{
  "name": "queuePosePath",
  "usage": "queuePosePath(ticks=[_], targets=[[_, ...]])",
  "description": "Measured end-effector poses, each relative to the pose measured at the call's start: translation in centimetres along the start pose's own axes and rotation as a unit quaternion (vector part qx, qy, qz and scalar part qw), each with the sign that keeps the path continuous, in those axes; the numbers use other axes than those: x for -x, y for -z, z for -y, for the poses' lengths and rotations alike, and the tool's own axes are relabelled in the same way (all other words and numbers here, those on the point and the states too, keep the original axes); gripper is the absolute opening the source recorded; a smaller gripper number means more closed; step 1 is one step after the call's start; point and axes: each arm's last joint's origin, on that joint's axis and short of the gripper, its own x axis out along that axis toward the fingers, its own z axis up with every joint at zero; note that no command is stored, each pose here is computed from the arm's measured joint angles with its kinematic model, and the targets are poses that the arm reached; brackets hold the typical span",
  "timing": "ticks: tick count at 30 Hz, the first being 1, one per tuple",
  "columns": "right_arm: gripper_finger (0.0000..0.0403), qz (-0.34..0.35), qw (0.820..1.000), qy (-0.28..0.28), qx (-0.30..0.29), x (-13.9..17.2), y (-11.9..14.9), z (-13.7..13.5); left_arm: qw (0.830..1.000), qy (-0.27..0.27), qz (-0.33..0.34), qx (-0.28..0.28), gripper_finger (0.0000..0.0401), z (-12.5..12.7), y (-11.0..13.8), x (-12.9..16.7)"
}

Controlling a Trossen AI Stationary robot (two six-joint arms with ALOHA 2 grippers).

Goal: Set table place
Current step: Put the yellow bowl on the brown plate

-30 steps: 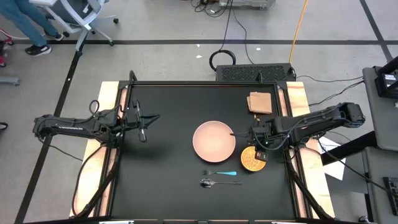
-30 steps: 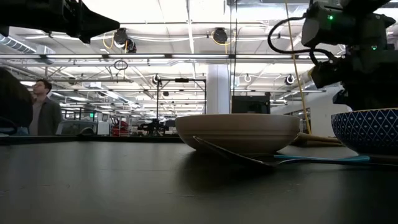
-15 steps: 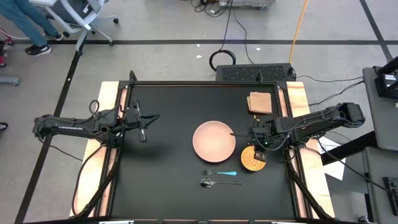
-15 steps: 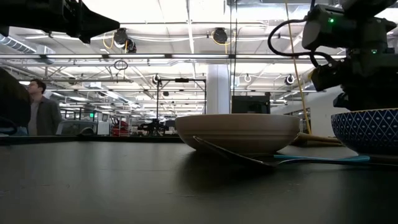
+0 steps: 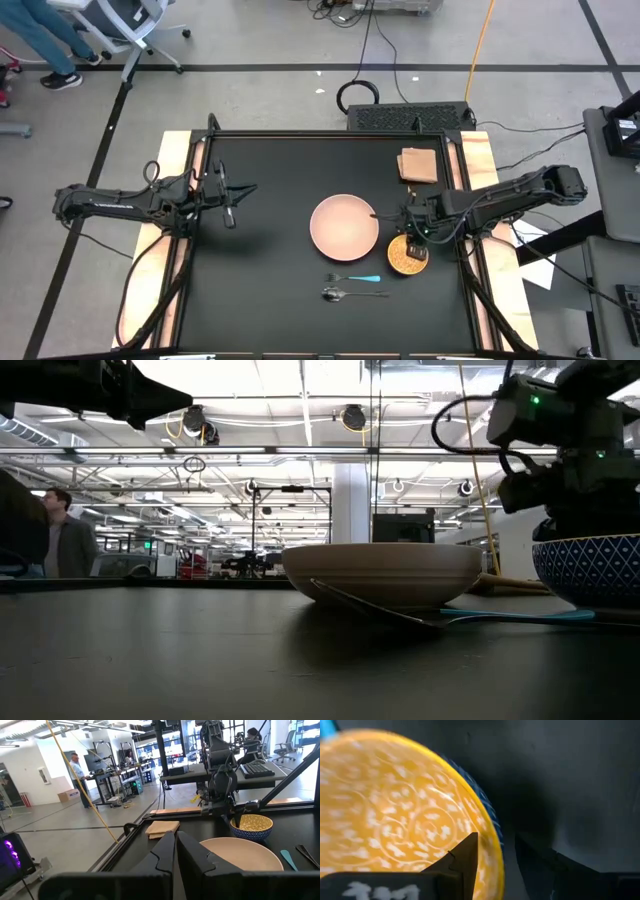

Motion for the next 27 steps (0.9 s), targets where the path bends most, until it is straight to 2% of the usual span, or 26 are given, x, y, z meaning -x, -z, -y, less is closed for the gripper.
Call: queuePosePath(ticks=[8, 15, 27], targets=[[0.009, -0.009, 1.0, 0.002, -0.009, -0.4, 0.5, 0.3, 1.0, 0.0, 0.0, -0.001, 0.0026, 0.0, 0.0, 0.0], [0.0017, -0.008, 1.0, -0.007, -0.012, -0.4, 0.4, 0.2, 1.0, 0.0, 0.0, -0.005, 0.0026, 0.0, 0.0, 0.0], [0.0015, 0.021, 1.0, 0.004, -0.003, 1.1, -1.0, -0.5, 1.0, 0.0, -0.001, -0.004, 0.0026, 0.0, 0.0, 0.0]])
